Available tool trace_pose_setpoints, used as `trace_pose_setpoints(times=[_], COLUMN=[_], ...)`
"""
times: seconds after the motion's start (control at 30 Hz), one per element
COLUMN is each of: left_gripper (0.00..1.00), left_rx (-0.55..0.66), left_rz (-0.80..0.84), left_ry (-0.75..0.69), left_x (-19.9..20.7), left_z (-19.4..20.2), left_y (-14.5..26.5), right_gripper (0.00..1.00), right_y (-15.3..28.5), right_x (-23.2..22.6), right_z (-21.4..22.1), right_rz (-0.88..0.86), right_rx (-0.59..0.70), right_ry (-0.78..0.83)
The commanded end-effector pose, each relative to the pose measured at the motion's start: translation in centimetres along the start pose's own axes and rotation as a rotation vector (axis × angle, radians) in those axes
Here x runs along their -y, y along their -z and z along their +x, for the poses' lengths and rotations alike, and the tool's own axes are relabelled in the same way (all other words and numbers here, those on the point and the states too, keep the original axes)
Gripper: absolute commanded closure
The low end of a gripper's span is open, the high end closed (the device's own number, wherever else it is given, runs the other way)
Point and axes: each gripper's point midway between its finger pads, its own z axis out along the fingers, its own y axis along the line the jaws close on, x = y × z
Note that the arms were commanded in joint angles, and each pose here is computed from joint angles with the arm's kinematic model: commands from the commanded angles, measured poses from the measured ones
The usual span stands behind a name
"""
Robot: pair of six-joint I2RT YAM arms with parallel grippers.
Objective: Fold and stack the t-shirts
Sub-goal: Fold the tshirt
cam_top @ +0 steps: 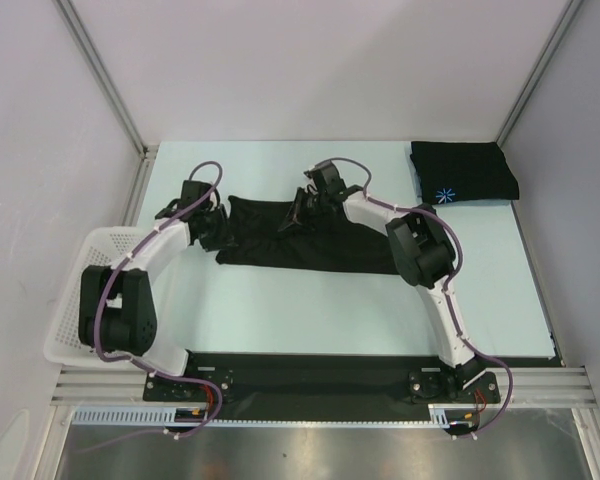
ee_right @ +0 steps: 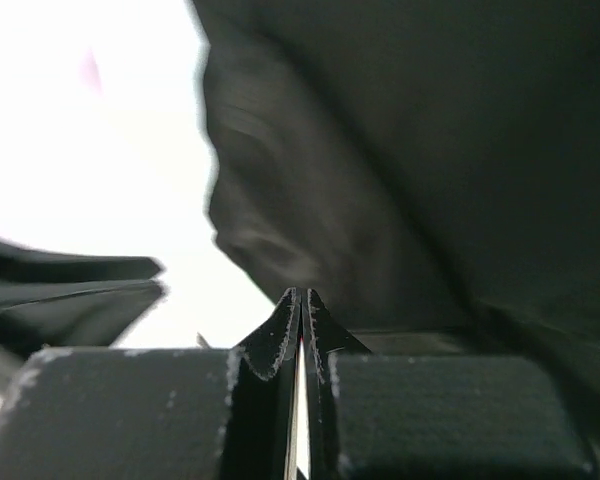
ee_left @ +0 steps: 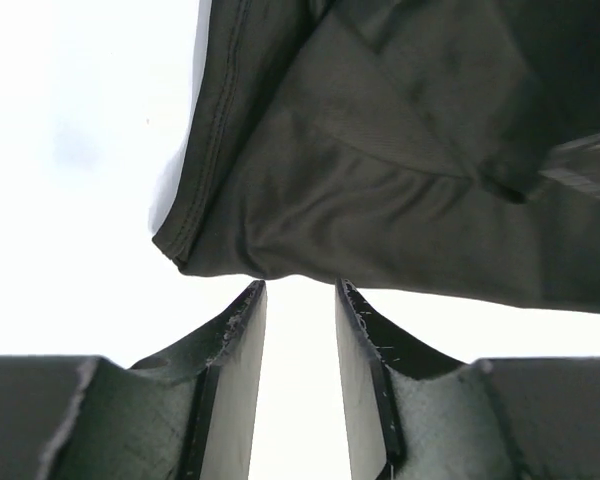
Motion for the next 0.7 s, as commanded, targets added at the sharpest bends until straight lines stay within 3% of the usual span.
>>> trace_pose_setpoints(times=[0.0,0.23,0.33,0.47,0.6,0.67], left_gripper=[0.60,0.55,0.47,0.36,0.35,0.27], left_rx=[0.052,0.057,0.075,0.069,0.061,0.088], left_rz=[0.010,0.024,0.038,0.099,0.143,0.210], left_ry=[0.002,0.132,0.212,0.279,0.206,0.132], left_x=[0.6,0.7,0.5,1.1,2.0,3.5], left_z=[-1.6,-0.3,0.5,1.1,0.1,-1.7], left_y=[2.3,4.1,4.3,3.6,3.0,3.0], right_gripper=[0.97,0.97,0.93,0.61,0.44,0.39], right_y=[-0.7,-1.2,0.1,4.7,11.2,15.3], right_x=[2.1,3.9,3.4,0.6,1.1,1.9], right_z=[2.3,2.1,1.2,-1.9,-3.2,-4.3], right_rz=[0.025,0.062,0.106,0.140,0.220,0.255], right_rx=[-0.052,-0.054,-0.045,0.013,0.046,0.089], right_ry=[-0.022,0.008,0.035,0.113,0.148,0.140])
